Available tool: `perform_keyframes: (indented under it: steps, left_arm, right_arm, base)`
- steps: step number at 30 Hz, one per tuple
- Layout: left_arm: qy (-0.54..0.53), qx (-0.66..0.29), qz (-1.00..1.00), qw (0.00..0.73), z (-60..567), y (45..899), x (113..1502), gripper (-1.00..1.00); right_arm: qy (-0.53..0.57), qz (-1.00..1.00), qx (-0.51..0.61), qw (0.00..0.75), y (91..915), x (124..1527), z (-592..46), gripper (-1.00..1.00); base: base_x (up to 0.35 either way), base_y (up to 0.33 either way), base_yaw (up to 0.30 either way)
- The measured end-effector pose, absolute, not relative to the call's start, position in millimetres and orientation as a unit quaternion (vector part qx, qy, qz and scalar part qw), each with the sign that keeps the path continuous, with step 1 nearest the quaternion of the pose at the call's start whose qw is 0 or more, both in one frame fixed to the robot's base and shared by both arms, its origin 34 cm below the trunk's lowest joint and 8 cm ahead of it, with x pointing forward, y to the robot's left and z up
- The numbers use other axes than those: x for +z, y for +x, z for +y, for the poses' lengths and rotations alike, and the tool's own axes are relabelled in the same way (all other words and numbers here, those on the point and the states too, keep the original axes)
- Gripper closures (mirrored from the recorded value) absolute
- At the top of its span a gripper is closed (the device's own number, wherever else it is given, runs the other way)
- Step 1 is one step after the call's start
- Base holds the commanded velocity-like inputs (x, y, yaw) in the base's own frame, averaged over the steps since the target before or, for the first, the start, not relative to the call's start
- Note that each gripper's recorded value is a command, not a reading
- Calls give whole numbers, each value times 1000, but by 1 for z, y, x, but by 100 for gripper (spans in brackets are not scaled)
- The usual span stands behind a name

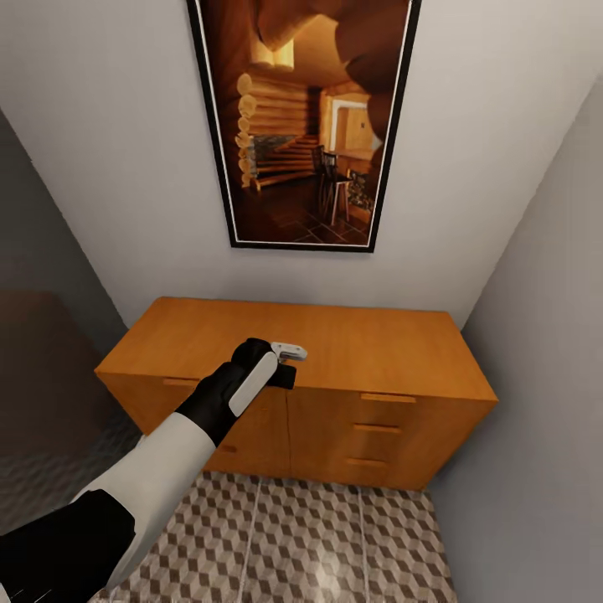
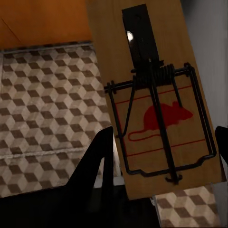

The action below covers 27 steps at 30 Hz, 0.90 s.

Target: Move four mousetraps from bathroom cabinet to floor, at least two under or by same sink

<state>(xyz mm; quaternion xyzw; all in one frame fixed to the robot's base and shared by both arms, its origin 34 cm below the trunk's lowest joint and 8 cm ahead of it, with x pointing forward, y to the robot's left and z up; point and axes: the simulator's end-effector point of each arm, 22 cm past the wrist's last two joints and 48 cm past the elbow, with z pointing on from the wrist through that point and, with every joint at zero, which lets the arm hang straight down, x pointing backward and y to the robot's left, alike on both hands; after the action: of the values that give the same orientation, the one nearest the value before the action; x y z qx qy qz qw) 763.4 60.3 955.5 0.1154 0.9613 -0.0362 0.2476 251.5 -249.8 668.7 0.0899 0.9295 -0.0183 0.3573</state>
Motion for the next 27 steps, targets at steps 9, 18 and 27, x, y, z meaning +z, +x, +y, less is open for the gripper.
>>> perform_keyframes:
  steps: [9, 18, 27]
  left_arm:
    - [114, -33, 962, 246, 63, 761, 958, 100]
    - [115, -32, 961, 250, 63, 761, 965, 100]
    - [115, -31, 959, 256, 63, 761, 974, 100]
  right_arm:
    - [90, 927, -18, 363, 256, 671, -250, 100]
    - [90, 925, -17, 369, 260, 673, -250, 100]
    - [91, 922, -17, 376, 265, 675, -251, 100]
  base:
    - [-328, 70, 0]
    - [-286, 173, 0]
    - [-192, 135, 0]
